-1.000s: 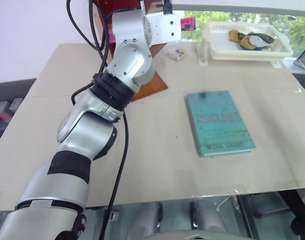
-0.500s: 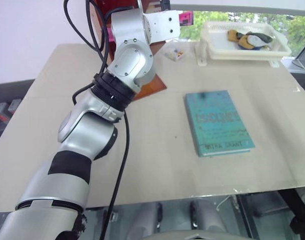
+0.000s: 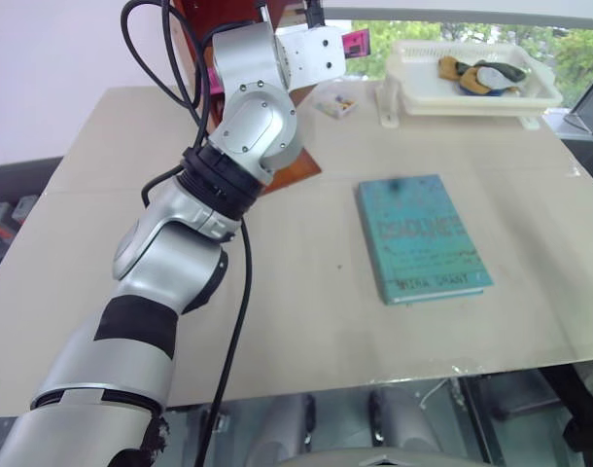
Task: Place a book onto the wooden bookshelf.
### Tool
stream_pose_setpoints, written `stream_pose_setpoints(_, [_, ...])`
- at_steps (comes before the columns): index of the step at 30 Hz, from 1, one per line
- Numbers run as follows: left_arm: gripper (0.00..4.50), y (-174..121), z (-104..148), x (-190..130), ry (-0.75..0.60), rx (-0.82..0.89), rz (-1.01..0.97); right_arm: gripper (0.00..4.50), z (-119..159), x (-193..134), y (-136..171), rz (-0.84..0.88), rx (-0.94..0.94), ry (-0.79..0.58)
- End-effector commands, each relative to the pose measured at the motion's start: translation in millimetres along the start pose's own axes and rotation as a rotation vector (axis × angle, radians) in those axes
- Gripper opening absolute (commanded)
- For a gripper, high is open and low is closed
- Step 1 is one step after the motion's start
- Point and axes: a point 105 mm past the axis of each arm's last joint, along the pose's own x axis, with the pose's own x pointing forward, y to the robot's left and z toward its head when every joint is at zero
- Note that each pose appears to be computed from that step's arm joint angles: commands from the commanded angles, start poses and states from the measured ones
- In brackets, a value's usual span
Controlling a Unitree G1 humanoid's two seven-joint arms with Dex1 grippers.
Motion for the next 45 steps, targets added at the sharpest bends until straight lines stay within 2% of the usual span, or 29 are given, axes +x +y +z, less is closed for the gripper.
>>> stream_pose_setpoints(1, [0.05, 18, -4, -6, 0.011, -0.023, 0.073, 4.50, 24, 4, 15, 0.088, -0.036, -0.038])
stream_pose_setpoints(8, [0.05, 12, -2, -3, 0.005, -0.014, 0.052, 4.50, 31, 0, 33, 0.198, 0.032, -0.079])
stream_pose_setpoints(10, [0.05, 13, -2, -3, 0.005, -0.015, 0.052, 4.50, 39, 2, 38, 0.225, 0.014, -0.103])
stream_pose_setpoints(17, [0.05, 11, 1, -1, -0.005, 0.001, 0.043, 4.50, 45, 6, 44, 0.241, -0.079, -0.066])
stream_pose_setpoints(19, [0.89, 11, 0, -1, -0.001, 0.006, 0.044, 4.50, 46, 6, 44, 0.238, -0.087, -0.066])
stream_pose_setpoints(20, [1.09, 11, 0, -1, -0.001, 0.009, 0.044, 4.50, 46, 5, 44, 0.234, -0.086, -0.065])
stream_pose_setpoints(23, [2.54, 13, 1, -2, -0.007, -0.002, 0.052, 4.50, 43, 3, 41, 0.221, -0.080, -0.062])
stream_pose_setpoints(26, [3.67, 16, -1, -2, 0.002, -0.009, 0.065, 4.50, 43, 2, 40, 0.215, -0.080, -0.062])
stream_pose_setpoints(27, [4.17, 18, -2, -3, 0.006, -0.006, 0.070, 4.50, 43, 2, 39, 0.214, -0.080, -0.063])
stream_pose_setpoints(28, [4.46, 19, -3, -3, 0.007, -0.007, 0.074, 4.50, 44, 2, 39, 0.212, -0.080, -0.063])
stream_pose_setpoints(45, [4.46, 21, -1, -10, -0.018, -0.005, 0.076, 4.50, 44, 0, 32, 0.197, -0.083, -0.068])
